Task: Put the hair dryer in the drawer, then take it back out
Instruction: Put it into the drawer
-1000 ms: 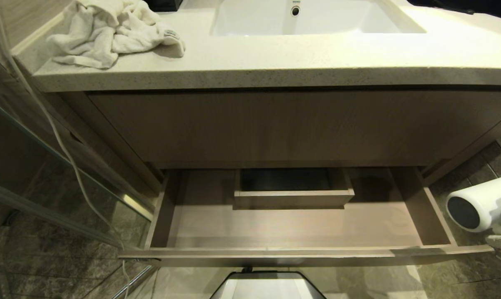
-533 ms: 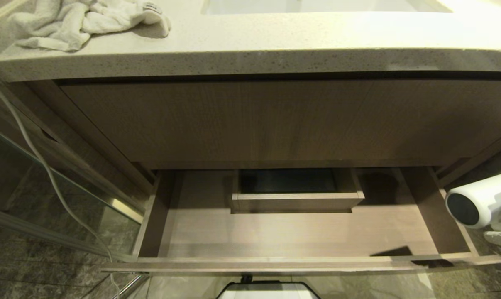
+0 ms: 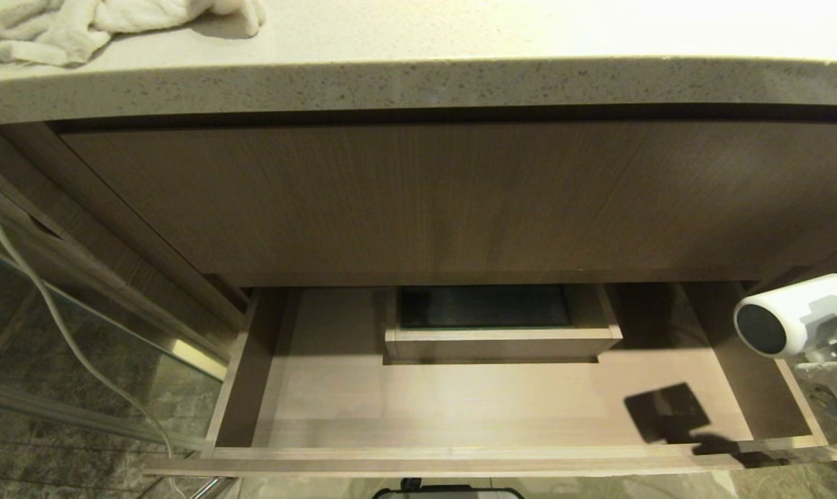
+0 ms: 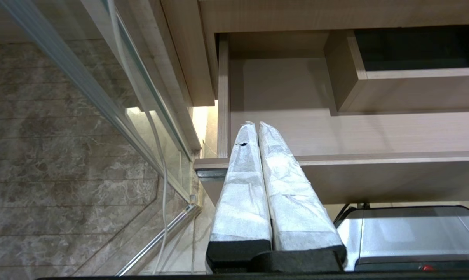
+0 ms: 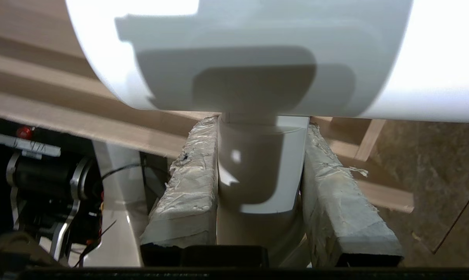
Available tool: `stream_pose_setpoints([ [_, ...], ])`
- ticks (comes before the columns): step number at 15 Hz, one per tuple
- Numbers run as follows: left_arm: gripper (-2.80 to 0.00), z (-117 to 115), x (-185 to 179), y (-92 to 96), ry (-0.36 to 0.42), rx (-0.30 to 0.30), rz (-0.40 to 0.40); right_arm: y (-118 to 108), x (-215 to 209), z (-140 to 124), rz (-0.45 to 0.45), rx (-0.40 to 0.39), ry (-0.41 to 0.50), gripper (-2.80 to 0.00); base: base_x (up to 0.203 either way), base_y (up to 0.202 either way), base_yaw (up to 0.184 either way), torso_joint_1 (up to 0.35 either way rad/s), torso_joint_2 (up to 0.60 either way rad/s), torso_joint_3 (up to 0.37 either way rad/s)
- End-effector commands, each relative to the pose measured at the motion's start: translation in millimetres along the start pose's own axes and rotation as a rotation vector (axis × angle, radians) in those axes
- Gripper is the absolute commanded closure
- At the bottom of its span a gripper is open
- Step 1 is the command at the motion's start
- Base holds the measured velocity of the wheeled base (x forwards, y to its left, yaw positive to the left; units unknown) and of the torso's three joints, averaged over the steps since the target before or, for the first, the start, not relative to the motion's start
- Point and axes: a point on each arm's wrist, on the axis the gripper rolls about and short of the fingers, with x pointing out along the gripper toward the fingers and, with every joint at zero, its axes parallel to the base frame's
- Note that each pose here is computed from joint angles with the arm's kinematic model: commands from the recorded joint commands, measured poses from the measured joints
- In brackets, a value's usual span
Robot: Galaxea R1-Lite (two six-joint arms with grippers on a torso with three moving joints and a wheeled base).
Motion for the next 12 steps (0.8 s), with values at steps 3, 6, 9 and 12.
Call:
stream_pose_setpoints([
  [3,0.00,-0.4,0.2,0.0,0.003,0.000,0.000,-29.2,45.7,12.7,0.058,0.025,0.072,0.00,0.000,0.000,0.000,0.049,0.02,0.043],
  [6,0.00,-0.4,0.2,0.0,0.003,0.000,0.000,-44.7,67.7,20.4,0.075,0.012,0.086,0.00,0.000,0.000,0.000,0.011,0.00,0.030],
  [9,0.00,-0.4,0.2,0.0,0.003,0.001,0.000,-56.6,86.0,21.8,0.092,-0.027,0.102,0.00,0.000,0.000,0.000,0.000,0.00,0.000],
  [12,0.00,-0.4,0.2,0.0,0.003,0.000,0.000,-61.5,103.7,16.1,0.185,-0.121,0.081,0.00,0.000,0.000,0.000,0.000,0.00,0.000],
])
